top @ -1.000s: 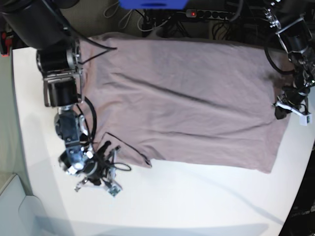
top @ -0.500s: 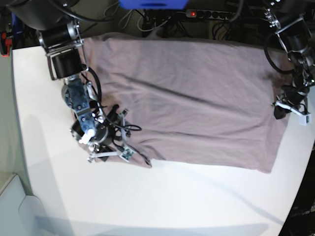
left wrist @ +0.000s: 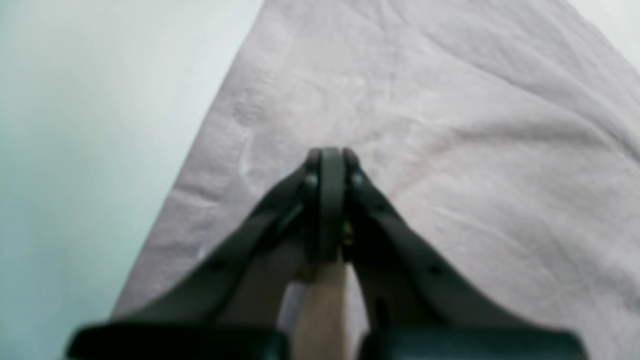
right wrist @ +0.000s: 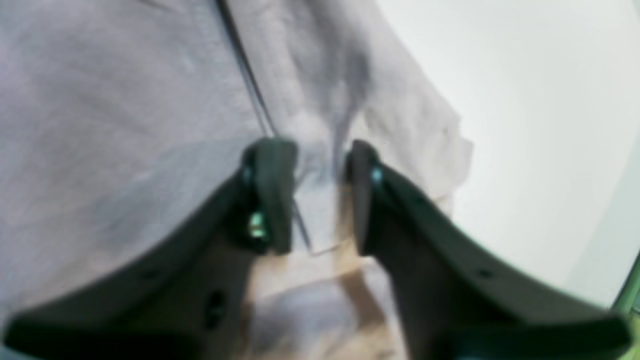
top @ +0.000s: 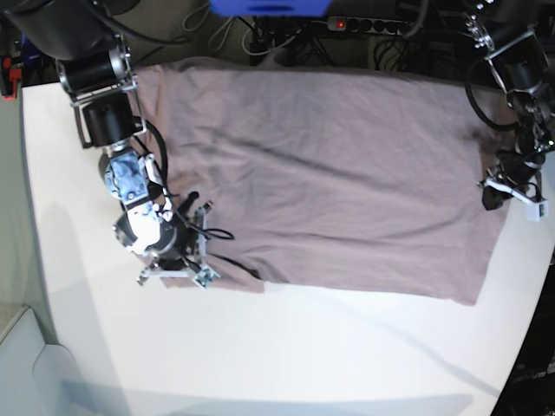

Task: Layout the t-shirt on the table in an organized manner, then fold the t-shirt properly
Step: 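Grasp the shirt hem corner with the right gripper and pull it outward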

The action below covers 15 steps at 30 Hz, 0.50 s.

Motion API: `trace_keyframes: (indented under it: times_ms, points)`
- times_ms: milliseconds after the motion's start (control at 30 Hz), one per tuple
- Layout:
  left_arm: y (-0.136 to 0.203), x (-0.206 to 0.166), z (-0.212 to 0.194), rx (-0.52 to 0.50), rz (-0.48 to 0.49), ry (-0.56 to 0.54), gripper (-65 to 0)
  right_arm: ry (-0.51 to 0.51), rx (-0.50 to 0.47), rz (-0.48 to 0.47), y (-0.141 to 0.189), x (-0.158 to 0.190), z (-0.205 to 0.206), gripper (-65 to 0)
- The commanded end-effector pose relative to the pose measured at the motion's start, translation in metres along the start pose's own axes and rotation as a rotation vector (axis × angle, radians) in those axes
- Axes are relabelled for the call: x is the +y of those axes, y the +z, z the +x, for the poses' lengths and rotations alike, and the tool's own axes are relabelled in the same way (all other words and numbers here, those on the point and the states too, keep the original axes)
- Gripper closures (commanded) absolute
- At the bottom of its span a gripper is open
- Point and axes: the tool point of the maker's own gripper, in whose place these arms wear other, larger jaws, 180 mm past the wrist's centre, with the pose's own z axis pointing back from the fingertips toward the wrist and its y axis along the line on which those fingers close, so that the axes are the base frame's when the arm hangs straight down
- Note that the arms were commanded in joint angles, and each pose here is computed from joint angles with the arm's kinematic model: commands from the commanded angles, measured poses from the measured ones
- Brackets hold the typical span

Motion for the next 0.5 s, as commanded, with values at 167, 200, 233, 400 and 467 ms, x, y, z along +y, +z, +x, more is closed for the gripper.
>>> trace_keyframes:
  times_ms: [167,200,233,400,467]
  points:
    - [0.002,0.007,-0.016,0.090,0.026,-0.033,0.0,0.004,-0.061,-0.057,0.007,-0.028,0.026,0.0]
    - [0.002,0.007,-0.016,0.090,0.026,-0.033,0.0,-0.006,-0.065,-0.065,0.008,-0.032,0.026,0.0]
    - [0.002,0.007,-0.016,0.090,0.025,-0.034,0.0,-0.020,-0.073,-0.072,0.009,-0.035,0.028,0.0]
    - [0.002,0.007,-0.016,0.090,0.025,-0.034,0.0,-0.042,-0.144,-0.110,0.015,-0.058,0.048,0.0]
    - [0.003,0.008,-0.019,0.096,0.027,-0.034,0.0,-0.037,-0.165,-0.128,0.019,-0.069,0.060,0.0]
